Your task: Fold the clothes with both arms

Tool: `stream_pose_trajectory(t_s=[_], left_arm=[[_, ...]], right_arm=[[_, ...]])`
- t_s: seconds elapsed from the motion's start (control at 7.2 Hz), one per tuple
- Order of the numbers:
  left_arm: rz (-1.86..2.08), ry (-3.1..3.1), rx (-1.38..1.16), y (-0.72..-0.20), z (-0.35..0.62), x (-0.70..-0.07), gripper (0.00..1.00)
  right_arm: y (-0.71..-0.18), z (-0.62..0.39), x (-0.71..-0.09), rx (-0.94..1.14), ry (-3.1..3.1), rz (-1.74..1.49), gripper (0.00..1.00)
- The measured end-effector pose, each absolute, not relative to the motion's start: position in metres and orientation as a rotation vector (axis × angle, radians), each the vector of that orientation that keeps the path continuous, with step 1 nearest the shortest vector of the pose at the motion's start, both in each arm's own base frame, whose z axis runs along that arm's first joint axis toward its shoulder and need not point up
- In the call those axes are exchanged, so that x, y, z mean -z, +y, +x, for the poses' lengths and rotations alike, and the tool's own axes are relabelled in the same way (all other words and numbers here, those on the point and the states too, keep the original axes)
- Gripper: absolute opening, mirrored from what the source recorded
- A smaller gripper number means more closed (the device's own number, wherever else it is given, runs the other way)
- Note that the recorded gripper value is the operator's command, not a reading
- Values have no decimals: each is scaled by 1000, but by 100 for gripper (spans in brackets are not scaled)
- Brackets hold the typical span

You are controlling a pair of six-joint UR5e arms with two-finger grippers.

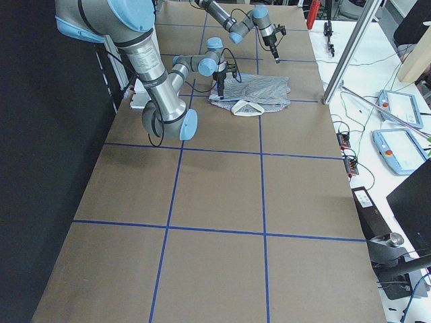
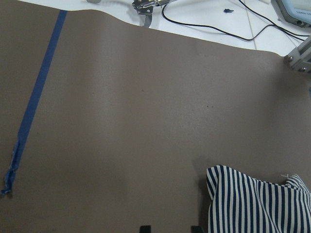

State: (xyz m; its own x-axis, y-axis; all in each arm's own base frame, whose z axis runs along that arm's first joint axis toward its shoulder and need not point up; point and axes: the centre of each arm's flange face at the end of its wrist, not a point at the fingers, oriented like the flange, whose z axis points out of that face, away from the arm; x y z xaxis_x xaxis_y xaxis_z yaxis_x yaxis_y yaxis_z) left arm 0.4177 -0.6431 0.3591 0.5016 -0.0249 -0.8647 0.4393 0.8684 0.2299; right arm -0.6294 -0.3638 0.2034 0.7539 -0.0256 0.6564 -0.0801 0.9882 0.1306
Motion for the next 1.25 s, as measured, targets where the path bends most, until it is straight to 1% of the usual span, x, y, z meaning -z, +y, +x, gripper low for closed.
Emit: stream_pose_trajectory(t_s=[0.56, 0.97, 1.25], left_arm=[[457, 1029, 287, -640, 415, -351, 40], [455, 1038, 283, -638, 413, -347, 40], [456, 1040, 282, -638, 413, -346, 40]], right_arm=[[-343, -626, -237, 41, -650, 145, 95], [-332, -571, -288, 127, -620, 177, 95], [-336, -535, -309, 166, -605, 201, 95]])
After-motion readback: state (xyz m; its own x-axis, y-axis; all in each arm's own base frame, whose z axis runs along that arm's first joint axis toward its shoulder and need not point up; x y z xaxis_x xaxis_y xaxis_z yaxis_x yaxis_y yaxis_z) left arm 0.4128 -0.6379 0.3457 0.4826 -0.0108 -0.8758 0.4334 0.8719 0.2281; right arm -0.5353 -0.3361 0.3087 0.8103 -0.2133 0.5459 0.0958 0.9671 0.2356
